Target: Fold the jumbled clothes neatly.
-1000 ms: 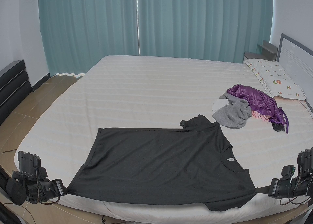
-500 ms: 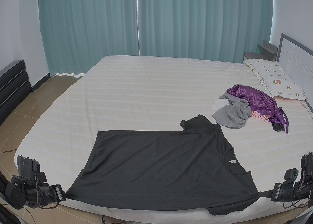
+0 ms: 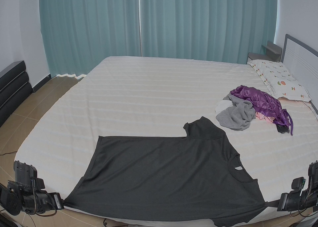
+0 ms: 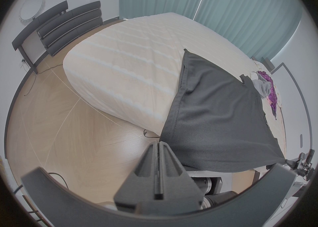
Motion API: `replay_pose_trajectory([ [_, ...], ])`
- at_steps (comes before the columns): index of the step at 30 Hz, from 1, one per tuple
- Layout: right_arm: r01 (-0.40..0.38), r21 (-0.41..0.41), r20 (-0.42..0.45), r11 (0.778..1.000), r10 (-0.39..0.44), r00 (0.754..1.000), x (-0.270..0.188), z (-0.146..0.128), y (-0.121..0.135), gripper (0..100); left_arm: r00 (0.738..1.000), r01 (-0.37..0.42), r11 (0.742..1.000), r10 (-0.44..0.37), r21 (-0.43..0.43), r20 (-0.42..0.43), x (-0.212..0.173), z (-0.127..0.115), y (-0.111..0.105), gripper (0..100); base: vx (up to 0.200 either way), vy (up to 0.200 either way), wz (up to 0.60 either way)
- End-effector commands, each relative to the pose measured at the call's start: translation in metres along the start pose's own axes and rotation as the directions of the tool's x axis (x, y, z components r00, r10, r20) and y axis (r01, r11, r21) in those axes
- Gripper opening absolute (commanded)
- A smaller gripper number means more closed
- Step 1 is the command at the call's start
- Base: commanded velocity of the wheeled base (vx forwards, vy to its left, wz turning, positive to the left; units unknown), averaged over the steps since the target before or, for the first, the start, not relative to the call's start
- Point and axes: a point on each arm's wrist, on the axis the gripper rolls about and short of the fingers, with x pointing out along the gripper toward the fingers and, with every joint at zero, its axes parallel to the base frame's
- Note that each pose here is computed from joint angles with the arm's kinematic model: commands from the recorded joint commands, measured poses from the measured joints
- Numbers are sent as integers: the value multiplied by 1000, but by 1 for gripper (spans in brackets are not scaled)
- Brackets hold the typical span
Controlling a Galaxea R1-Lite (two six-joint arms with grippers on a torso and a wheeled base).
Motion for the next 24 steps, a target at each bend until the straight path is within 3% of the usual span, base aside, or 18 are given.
replay_pose_trajectory([
  [1,3,-24,28,1000,-2,1000,-5,-3,1,0,1000,2,1000,-2,3,13,-6,-5,2,0,0,0,0],
  [6,4,-36,45,999,-3,999,-11,-1,4,0,1000,-13,1000,13,20,1,-10,-6,2,0,0,0,0],
  [12,-4,-45,65,999,7,998,-14,22,14,0,1000,-5,1000,4,13,28,-11,17,-5,0,0,0,0],
  [19,11,-24,-9,1000,-11,1000,3,46,17,0,999,14,1000,-15,12,42,-7,48,-16,0,0,0,0],
  [24,26,-10,-46,1000,-27,999,15,64,18,0,1000,3,1000,-3,13,1,10,61,-20,0,0,0,0],
])
